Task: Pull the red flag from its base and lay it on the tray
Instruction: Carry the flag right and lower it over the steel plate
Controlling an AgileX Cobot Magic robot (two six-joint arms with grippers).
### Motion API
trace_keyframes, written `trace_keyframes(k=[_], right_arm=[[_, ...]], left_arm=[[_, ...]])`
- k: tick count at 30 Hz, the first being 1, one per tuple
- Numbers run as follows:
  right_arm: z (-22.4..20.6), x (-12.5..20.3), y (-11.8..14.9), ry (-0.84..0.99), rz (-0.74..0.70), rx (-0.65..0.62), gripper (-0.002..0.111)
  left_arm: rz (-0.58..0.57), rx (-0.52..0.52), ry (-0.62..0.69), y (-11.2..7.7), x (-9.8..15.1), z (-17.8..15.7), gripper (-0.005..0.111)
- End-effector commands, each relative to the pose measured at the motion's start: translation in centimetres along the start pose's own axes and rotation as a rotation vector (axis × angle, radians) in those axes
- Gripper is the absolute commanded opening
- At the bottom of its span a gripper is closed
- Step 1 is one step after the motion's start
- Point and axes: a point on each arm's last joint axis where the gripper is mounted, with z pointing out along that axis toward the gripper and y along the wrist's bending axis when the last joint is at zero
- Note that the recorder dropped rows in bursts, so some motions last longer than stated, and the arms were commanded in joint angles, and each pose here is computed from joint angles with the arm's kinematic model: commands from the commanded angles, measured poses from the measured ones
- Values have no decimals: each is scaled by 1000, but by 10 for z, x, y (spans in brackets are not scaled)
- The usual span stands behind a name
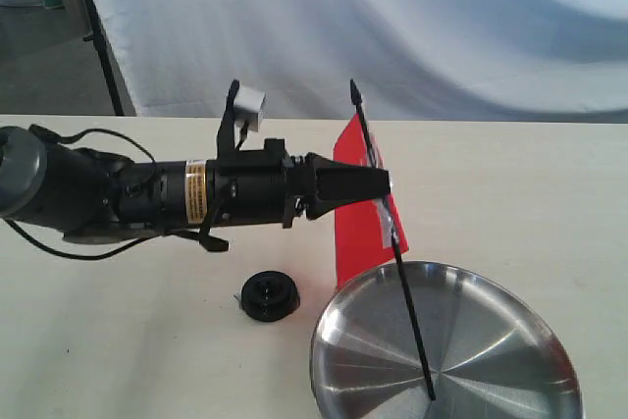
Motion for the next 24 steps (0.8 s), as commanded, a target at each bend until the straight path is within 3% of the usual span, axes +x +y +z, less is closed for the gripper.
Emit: trace_keyframes(k=[1, 5, 13, 19, 24], right_arm=[[0, 0, 0, 1, -5, 3, 0], [0, 0, 0, 1, -5, 3, 0], [0, 0, 0, 1, -5, 3, 0], [0, 0, 0, 1, -5, 3, 0], [0, 0, 0, 1, -5, 3, 0]], left_arm=[[39, 76, -6, -22, -23, 9, 0], [115, 134, 35, -39, -34, 20, 0], [119, 257, 71, -85, -36, 46, 0], [39, 289, 162, -98, -21, 56, 0], [-48, 277, 218, -95, -14, 57, 0]])
